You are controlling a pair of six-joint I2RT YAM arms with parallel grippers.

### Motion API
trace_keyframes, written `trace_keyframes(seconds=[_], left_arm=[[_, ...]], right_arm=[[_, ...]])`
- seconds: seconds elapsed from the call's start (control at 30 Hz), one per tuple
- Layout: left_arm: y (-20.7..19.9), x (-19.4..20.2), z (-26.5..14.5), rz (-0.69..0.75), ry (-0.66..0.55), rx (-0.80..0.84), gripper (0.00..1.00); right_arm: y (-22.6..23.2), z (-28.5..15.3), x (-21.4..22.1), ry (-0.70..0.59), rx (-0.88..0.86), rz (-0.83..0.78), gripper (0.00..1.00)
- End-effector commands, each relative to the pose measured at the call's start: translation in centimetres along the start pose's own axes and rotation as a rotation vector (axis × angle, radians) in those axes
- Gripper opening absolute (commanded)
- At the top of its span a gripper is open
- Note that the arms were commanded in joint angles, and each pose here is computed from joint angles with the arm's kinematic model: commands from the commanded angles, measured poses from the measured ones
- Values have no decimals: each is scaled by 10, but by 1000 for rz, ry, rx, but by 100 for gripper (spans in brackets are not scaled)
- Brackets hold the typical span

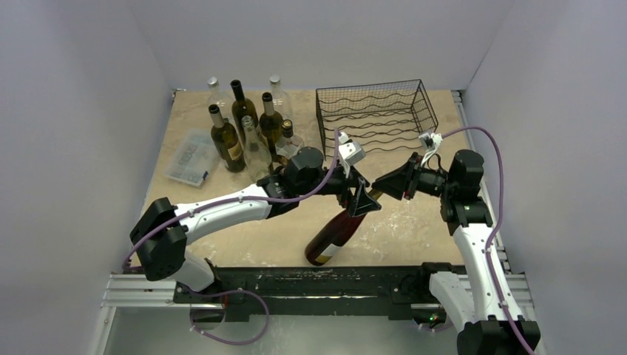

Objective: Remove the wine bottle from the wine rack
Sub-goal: Place the wine bottle at the center of the board.

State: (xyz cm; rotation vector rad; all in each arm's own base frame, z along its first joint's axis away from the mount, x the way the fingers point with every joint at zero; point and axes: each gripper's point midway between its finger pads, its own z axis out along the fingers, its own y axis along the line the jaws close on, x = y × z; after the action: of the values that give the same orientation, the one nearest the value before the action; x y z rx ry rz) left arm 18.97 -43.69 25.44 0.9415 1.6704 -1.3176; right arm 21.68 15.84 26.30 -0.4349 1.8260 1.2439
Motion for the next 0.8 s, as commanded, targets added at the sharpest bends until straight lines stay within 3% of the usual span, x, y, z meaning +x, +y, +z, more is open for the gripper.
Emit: trace_keyframes(seconds=[0.0,0.5,0.77], left_arm=[[-5,-17,3,25,-10,-26,85],[-4,-6,13,23,78,-82,61],[-6,-1,20,21,106,-74,55]], right_arm=[[14,-2,-16,-34,-46,-106,0],[13,-2,-15,-33,-45,-104,0],[13,-1,-15,-30,-47,-101,0]])
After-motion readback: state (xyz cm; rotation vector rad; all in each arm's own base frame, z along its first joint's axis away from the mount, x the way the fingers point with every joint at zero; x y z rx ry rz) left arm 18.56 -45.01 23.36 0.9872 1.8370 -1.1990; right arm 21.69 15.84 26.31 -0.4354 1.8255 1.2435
